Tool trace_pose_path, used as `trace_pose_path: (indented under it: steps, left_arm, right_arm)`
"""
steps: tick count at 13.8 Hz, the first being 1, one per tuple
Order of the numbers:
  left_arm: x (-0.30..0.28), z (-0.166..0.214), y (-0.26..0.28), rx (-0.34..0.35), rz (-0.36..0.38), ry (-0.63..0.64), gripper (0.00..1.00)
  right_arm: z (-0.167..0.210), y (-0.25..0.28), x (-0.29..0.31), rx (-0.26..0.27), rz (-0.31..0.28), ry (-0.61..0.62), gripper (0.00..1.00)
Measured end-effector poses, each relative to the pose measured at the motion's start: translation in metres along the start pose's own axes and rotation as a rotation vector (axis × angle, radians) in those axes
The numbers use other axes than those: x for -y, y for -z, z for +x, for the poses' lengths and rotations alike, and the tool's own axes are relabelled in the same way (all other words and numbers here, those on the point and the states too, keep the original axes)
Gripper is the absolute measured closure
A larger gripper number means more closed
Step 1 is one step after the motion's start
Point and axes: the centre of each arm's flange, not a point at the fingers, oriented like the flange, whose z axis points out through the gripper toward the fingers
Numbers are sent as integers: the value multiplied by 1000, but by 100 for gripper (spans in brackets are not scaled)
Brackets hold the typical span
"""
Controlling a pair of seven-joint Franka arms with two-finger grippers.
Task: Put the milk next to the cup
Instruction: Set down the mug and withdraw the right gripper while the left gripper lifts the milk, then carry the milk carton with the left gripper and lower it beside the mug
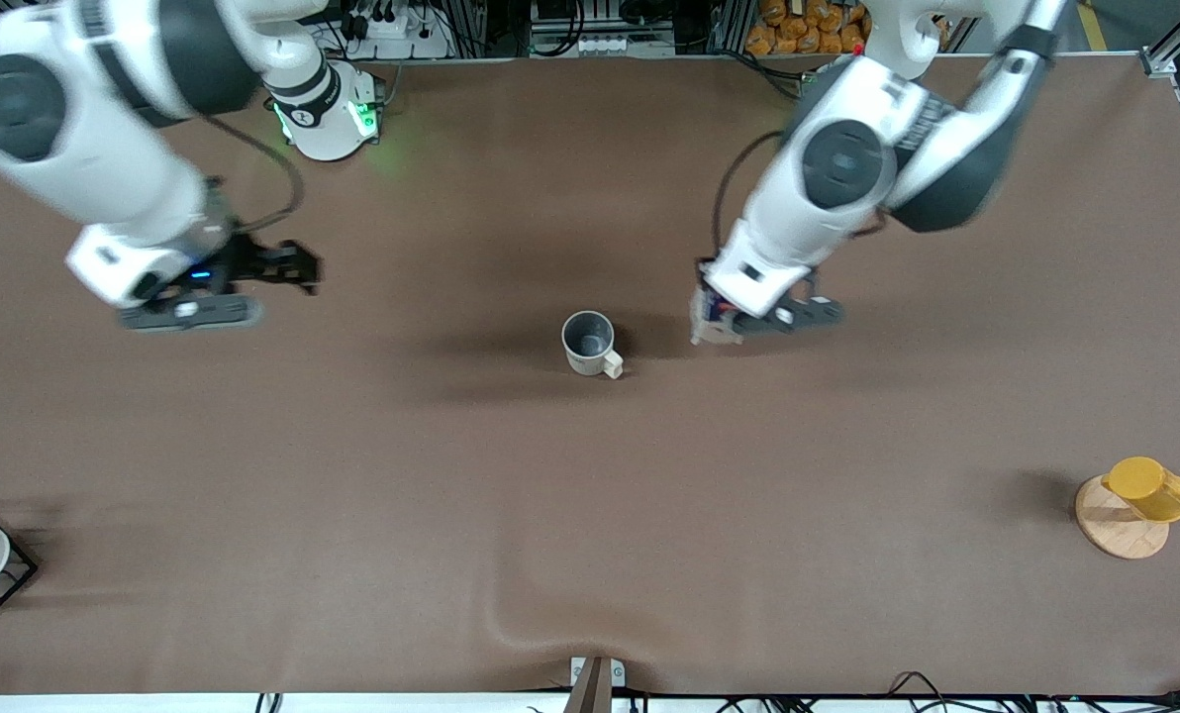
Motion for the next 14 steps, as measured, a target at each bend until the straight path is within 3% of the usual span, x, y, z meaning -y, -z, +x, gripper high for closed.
trace_pose_path:
  steps: [3,6,10,14]
  left_arm:
    - [-47,-44,-23,17,38,-89,49]
    - [-85,-72,-45,-12,57,-163,48]
    - [-126,-95,-81,-14,41,-139,48]
    - [-147,-88,-94,4,17,-93,49]
  right_arm:
    - [-10,45,-81,21,42,-21,0]
    - [-21,78,-122,-11,55,-72,0]
    - [-33,111,-138,-93,54,-84,0]
    - [-41,124,-141,-103,43,-90,0]
